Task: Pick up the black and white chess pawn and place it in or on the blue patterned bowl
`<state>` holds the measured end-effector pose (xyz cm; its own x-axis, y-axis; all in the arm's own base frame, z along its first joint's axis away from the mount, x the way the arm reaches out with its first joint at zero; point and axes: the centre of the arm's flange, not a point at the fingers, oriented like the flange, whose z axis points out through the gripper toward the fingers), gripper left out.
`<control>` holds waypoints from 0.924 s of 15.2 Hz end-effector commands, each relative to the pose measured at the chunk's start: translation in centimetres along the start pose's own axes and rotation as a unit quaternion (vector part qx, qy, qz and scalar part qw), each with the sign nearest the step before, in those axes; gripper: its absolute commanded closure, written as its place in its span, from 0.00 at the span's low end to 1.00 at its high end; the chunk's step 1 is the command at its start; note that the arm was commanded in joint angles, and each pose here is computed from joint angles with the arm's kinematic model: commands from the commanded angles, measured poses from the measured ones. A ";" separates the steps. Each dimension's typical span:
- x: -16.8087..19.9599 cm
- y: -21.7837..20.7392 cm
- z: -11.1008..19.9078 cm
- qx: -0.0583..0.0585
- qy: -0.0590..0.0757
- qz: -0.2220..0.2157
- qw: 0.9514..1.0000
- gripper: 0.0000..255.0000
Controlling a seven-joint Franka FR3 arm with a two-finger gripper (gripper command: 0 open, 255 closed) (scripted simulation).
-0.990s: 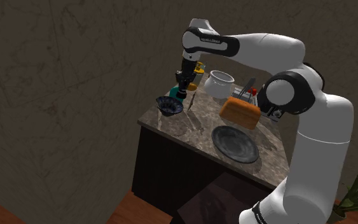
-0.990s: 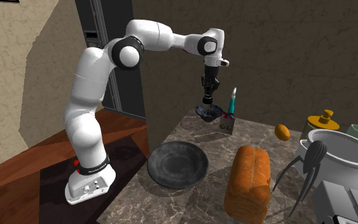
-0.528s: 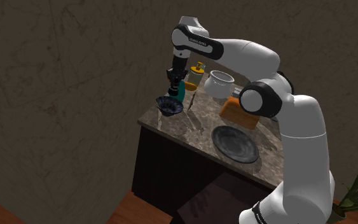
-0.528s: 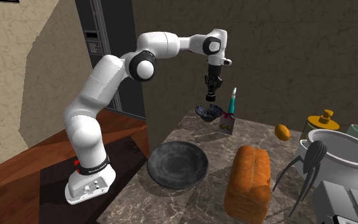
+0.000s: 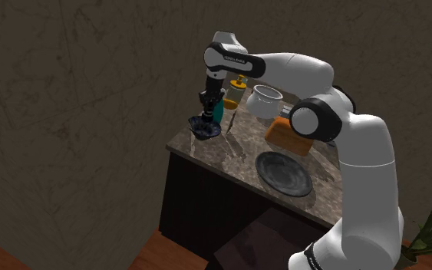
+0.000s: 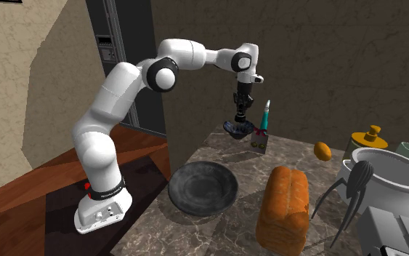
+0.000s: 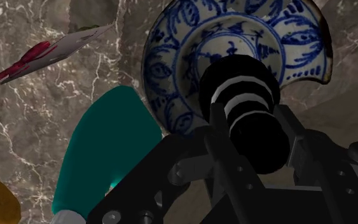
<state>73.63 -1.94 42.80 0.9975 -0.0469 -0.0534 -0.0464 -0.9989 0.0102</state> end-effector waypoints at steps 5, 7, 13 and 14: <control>0.1 0.0 3.3 0.000 0.000 0.000 1.000 1.00; 0.0 0.0 3.3 0.000 0.000 0.000 1.000 1.00; 0.1 0.0 3.3 0.000 0.000 0.000 1.000 0.00; 0.0 0.0 3.3 0.000 0.000 0.000 1.000 0.00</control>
<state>73.51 -1.92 39.54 0.9975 -0.0470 -0.0529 -0.0465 -0.9989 0.0101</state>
